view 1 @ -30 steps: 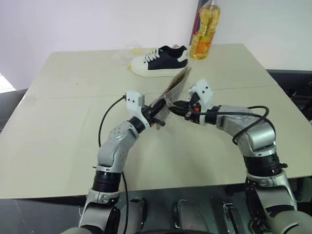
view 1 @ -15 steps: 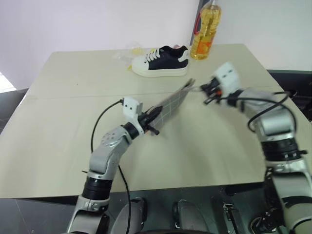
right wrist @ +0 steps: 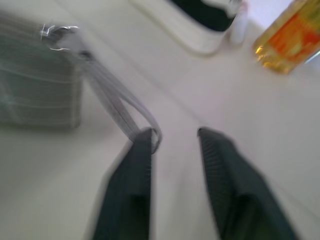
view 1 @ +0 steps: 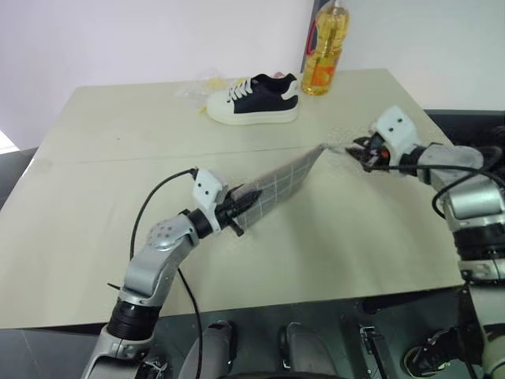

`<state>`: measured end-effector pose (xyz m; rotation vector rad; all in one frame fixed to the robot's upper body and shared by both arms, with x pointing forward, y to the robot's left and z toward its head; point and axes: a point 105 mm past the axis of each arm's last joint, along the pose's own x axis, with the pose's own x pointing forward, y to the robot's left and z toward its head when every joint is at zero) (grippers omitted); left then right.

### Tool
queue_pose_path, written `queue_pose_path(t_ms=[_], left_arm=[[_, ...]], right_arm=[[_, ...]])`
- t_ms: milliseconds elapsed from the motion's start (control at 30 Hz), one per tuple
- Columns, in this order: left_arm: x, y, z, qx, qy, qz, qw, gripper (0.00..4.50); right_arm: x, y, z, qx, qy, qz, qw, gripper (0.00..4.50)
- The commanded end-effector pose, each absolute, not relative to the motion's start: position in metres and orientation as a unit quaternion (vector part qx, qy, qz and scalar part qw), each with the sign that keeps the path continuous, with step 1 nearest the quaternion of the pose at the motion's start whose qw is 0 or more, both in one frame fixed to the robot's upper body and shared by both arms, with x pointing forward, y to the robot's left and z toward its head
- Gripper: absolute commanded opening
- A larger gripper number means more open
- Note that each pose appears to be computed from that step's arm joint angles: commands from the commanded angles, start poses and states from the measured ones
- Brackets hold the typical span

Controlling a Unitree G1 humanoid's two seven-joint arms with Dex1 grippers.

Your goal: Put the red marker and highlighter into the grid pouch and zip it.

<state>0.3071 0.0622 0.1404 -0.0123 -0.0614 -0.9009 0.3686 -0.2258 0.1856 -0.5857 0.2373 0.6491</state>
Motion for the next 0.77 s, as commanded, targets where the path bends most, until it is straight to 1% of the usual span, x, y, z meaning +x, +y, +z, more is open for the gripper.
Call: queue_pose_path(t_ms=[33, 67, 100, 167, 200, 267, 333, 433, 600, 767], left_arm=[[0.298, 0.062, 0.146, 0.029, -0.041, -0.444, 0.894, 3.13], [0.296, 0.065, 0.145, 0.031, -0.035, -0.441, 0.896, 3.68], [0.292, 0.069, 0.143, 0.028, -0.029, -0.44, 0.897, 4.1], [0.281, 0.079, 0.139, 0.017, -0.014, -0.439, 0.898, 4.1], [0.276, 0.083, 0.138, 0.012, -0.007, -0.436, 0.9, 4.1], [0.27, 0.091, 0.137, 0.008, 0.003, -0.428, 0.904, 4.1], [0.263, 0.11, 0.136, -0.006, 0.015, -0.399, 0.917, 4.1], [0.26, 0.139, 0.132, -0.017, 0.023, -0.34, 0.94, 4.1], [0.256, 0.186, 0.112, -0.001, 0.054, -0.242, 0.969, 4.1], [0.251, 0.202, 0.108, 0.003, 0.063, -0.212, 0.975, 4.1]], right_arm=[[0.337, -0.219, 0.189, -0.292, 0.116, 0.39, 0.866, 3.38], [0.332, -0.221, 0.186, -0.283, 0.126, 0.397, 0.864, 3.4], [0.326, -0.225, 0.183, -0.277, 0.135, 0.402, 0.862, 3.4], [0.317, -0.234, 0.177, -0.264, 0.147, 0.407, 0.862, 3.4], [0.316, -0.238, 0.176, -0.252, 0.146, 0.401, 0.869, 3.4], [0.319, -0.244, 0.177, -0.235, 0.139, 0.383, 0.882, 3.4], [0.326, -0.255, 0.176, -0.218, 0.135, 0.355, 0.899, 3.4], [0.335, -0.264, 0.176, -0.203, 0.123, 0.327, 0.915, 3.4], [0.346, -0.265, 0.17, -0.169, 0.114, 0.312, 0.928, 3.4], [0.35, -0.264, 0.159, -0.16, 0.121, 0.314, 0.928, 3.4]])
